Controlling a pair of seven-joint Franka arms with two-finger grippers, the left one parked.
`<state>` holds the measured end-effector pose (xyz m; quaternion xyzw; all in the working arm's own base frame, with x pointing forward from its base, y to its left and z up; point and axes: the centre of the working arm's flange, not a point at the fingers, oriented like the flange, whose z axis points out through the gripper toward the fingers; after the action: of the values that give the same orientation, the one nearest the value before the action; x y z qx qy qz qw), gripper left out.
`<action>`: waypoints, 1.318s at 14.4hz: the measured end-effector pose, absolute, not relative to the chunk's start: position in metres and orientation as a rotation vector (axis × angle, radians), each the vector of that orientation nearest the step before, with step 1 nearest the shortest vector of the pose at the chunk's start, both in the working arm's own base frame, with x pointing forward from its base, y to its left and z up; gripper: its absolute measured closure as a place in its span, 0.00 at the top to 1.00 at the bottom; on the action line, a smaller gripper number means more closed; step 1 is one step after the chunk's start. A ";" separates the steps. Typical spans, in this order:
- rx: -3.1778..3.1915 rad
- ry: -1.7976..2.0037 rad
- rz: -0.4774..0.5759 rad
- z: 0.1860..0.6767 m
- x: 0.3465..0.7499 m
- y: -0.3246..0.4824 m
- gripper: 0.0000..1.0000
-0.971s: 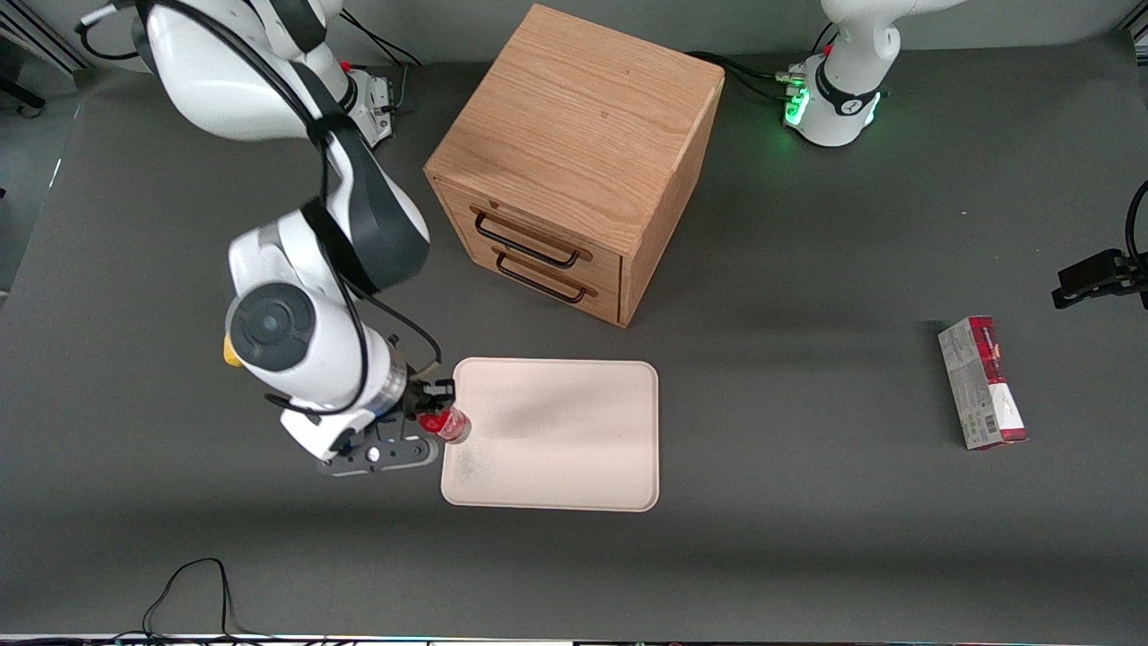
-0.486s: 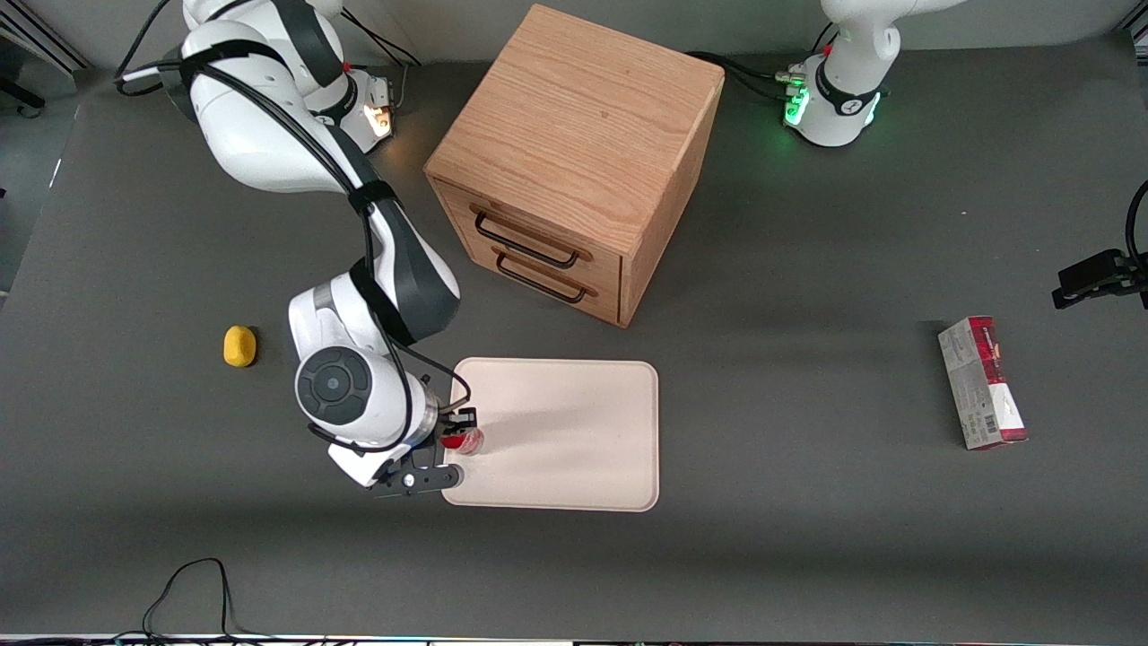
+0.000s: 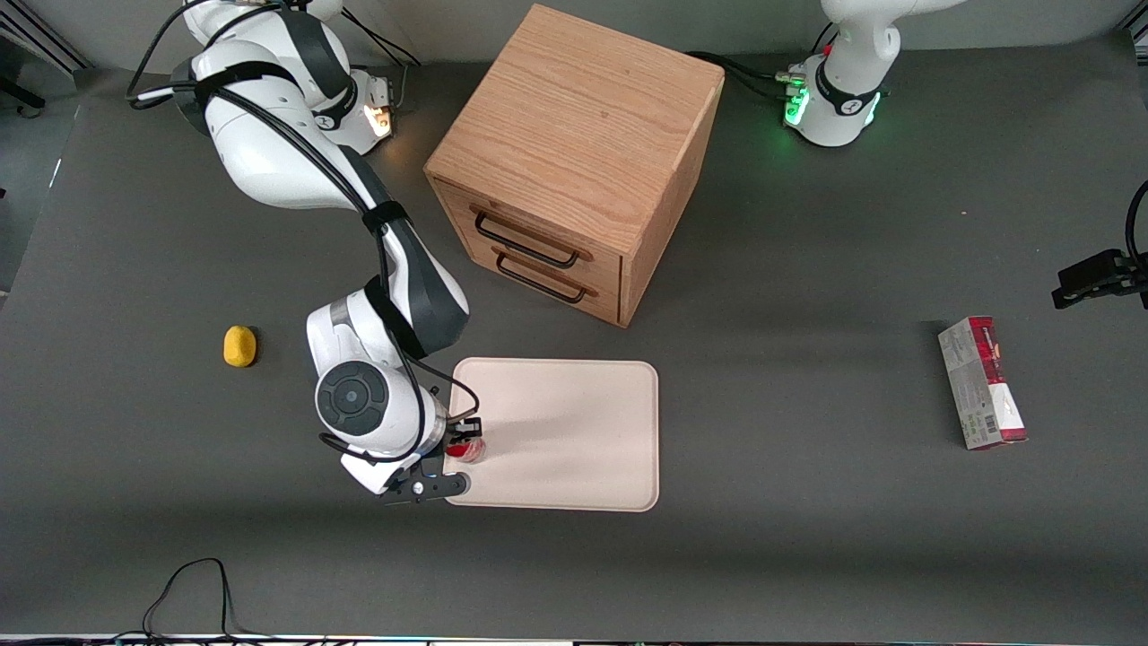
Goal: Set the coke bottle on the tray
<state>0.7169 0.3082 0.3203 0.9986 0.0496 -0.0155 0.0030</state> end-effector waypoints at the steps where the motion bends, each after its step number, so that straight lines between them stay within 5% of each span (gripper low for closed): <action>1: 3.132 0.155 -0.045 0.321 0.717 0.308 0.44; 7: 3.131 0.115 -0.052 0.347 0.714 0.310 1.00; 13: 3.086 0.110 -0.178 0.496 0.661 0.288 1.00; 19: 3.080 0.069 -0.163 0.608 0.585 0.205 1.00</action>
<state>0.5852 0.2052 0.6081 0.9980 0.0223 -0.0527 0.0280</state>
